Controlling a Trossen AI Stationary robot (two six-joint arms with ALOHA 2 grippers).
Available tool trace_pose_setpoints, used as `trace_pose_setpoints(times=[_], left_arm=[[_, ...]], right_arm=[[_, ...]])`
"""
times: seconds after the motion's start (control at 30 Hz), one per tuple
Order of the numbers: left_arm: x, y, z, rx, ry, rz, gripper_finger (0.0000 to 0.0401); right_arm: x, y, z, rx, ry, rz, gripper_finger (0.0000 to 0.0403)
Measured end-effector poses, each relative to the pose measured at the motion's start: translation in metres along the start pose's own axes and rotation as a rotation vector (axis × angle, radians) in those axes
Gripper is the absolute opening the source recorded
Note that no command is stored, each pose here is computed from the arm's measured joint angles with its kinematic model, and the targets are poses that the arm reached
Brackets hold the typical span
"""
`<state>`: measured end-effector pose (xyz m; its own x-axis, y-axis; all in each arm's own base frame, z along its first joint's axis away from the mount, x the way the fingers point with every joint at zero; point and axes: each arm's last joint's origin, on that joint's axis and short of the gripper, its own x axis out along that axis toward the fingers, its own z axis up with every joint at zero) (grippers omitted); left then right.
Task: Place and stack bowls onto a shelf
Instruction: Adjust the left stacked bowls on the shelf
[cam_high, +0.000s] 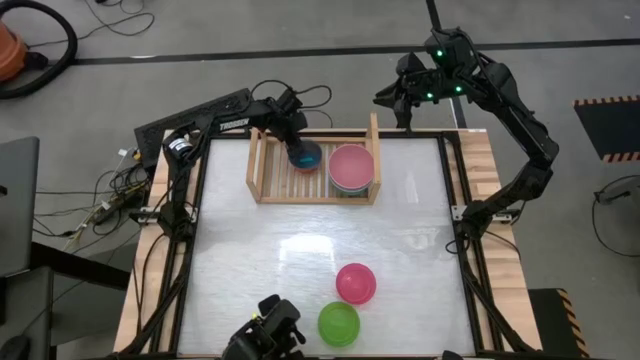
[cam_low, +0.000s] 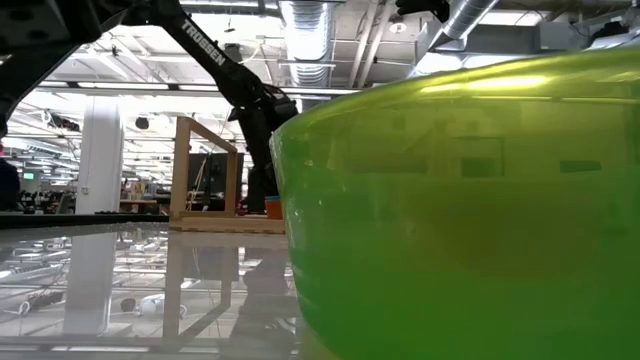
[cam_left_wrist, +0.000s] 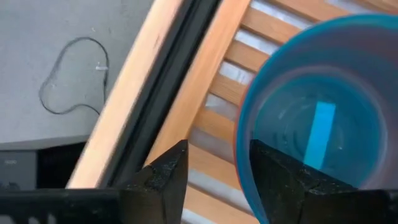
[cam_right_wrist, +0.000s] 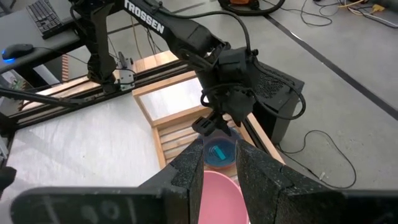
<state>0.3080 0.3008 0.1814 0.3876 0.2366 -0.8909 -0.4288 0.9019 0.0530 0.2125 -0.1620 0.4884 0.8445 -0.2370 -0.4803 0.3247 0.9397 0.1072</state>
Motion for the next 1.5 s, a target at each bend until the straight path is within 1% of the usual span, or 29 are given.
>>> trace_pose_setpoints(times=[0.1, 0.23, 0.27, 0.37, 0.43, 0.53, 0.6, 0.73, 0.83, 0.97, 1.03, 1.2, 1.27, 1.37, 1.5], left_arm=[[0.0, 0.0, 0.002, 0.015, -0.01, 0.011, 0.0119], [0.0, -0.002, 0.002, 0.011, -0.022, -0.024, 0.0028], [0.0, -0.003, 0.003, 0.011, -0.027, -0.028, 0.0015], [0.0, -0.006, 0.008, 0.023, -0.066, -0.009, 0.0009], [0.0, -0.007, 0.013, 0.006, -0.103, 0.007, 0.0004], [0.0, -0.01, 0.019, -0.033, -0.158, 0.002, 0.0002], [0.0, -0.013, 0.024, -0.038, -0.201, 0.004, 0.0002], [-0.001, -0.018, 0.032, -0.02, -0.269, 0.011, 0.0001], [-0.001, -0.021, 0.033, -0.018, -0.269, 0.006, 0.0001], [-0.001, -0.025, 0.035, 0.015, -0.276, 0.008, 0.0002], [-0.001, -0.025, 0.035, 0.032, -0.276, 0.006, 0.0009], [-0.001, -0.026, 0.035, 0.037, -0.293, -0.063, 0.0056], [-0.001, -0.026, 0.035, 0.036, -0.295, -0.071, 0.0077], [-0.001, -0.026, 0.036, 0.037, -0.304, -0.069, 0.0109], [-0.006, -0.024, 0.042, 0.012, -0.328, -0.029, 0.0146]], right_arm=[[0.0, 0.0, 0.0, 0.0, 0.0, 0.0, 0.0119], [0.0, 0.0, 0.0, -0.001, 0.0, -0.001, 0.0119], [0.0, 0.0, 0.0, 0.0, 0.0, -0.001, 0.0119], [0.0, 0.0, 0.0, -0.001, 0.0, -0.002, 0.0119], [0.0, 0.0, 0.0, -0.001, 0.0, -0.002, 0.0119], [0.0, 0.0, 0.0, 0.0, 0.0, -0.002, 0.0119], [0.0, 0.0, 0.0, -0.001, 0.0, -0.002, 0.0119], [0.0, 0.0, 0.0, 0.0, 0.001, -0.002, 0.0119], [0.0, 0.0, 0.0, 0.0, 0.001, -0.002, 0.0119], [0.0, 0.0, 0.0, 0.0, 0.0, -0.002, 0.0119], [0.0, 0.0, 0.0, 0.0, 0.001, -0.002, 0.0119], [0.0, 0.0, 0.0, 0.0, 0.0, -0.002, 0.0119], [0.0, 0.0, 0.0, 0.0, 0.0, -0.002, 0.0119], [0.0, 0.0, 0.0, 0.001, 0.0, -0.002, 0.0119], [0.0, 0.0, 0.0, 0.008, 0.0, -0.002, 0.0119]])
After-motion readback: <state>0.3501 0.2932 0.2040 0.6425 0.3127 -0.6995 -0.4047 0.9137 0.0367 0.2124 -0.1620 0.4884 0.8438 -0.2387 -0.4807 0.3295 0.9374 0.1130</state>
